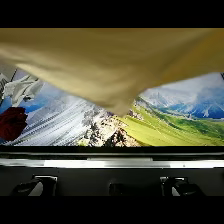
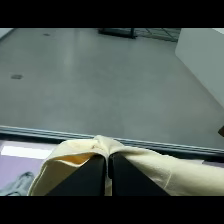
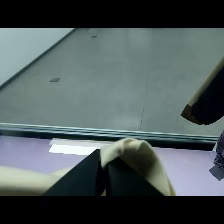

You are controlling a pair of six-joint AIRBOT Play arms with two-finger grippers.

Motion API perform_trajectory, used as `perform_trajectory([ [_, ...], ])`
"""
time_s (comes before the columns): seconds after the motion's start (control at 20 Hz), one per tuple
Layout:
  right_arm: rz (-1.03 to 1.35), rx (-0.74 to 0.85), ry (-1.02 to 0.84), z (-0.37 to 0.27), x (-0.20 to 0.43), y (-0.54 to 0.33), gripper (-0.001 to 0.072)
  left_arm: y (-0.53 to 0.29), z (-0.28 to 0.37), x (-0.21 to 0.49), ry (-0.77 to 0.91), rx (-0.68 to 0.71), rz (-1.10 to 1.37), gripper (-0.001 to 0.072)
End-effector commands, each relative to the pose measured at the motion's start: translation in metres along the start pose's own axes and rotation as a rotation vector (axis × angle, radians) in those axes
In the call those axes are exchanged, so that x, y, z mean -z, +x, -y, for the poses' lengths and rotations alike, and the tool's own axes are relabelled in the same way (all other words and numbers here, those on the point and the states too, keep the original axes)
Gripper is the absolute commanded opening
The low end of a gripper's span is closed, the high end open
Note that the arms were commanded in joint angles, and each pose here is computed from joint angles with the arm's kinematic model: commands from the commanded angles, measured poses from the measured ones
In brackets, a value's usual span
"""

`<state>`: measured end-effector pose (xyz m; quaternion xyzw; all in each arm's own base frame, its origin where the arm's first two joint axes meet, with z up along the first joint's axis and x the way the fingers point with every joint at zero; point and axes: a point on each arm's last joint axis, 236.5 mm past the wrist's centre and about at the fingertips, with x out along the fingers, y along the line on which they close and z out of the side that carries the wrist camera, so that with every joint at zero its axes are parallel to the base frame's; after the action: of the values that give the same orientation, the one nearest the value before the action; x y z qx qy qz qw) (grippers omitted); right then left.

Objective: Fold the clothes and pants, and hang the long-sleeved shirts on hangers.

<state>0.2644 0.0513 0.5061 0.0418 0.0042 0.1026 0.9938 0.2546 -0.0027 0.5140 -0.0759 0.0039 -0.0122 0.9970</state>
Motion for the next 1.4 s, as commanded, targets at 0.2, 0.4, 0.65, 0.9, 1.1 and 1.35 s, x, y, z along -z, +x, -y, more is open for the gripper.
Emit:
perform_trajectory([
  [0.2,-0.426,0.082,0.238,0.017,0.11,0.055,0.0029,0.064,-0.016,0.082,-0.092,-0.004,-0.275,0.0014],
  [0.4,-0.945,0.106,0.342,0.019,0.273,0.131,0.0029,0.174,-0.034,0.245,-0.146,0.018,-0.702,0.0015],
  [0.65,-1.233,0.181,0.439,0.037,0.443,0.21,0.0029,0.268,-0.039,0.459,-0.206,0.002,-1.07,0.0017],
  [0.9,-1.274,0.262,0.553,0.047,0.532,0.247,0.0029,0.274,-0.048,0.554,-0.348,-0.114,-1.229,0.0044],
  [1.1,-1.266,0.256,0.554,0.047,0.534,0.25,0.0029,0.26,-0.067,0.509,-0.283,-0.064,-1.232,0.072],
  [1.35,-1.32,0.247,0.524,0.045,0.53,0.235,0.0029,0.187,-0.106,0.437,-0.325,-0.131,-1.228,0.072],
])
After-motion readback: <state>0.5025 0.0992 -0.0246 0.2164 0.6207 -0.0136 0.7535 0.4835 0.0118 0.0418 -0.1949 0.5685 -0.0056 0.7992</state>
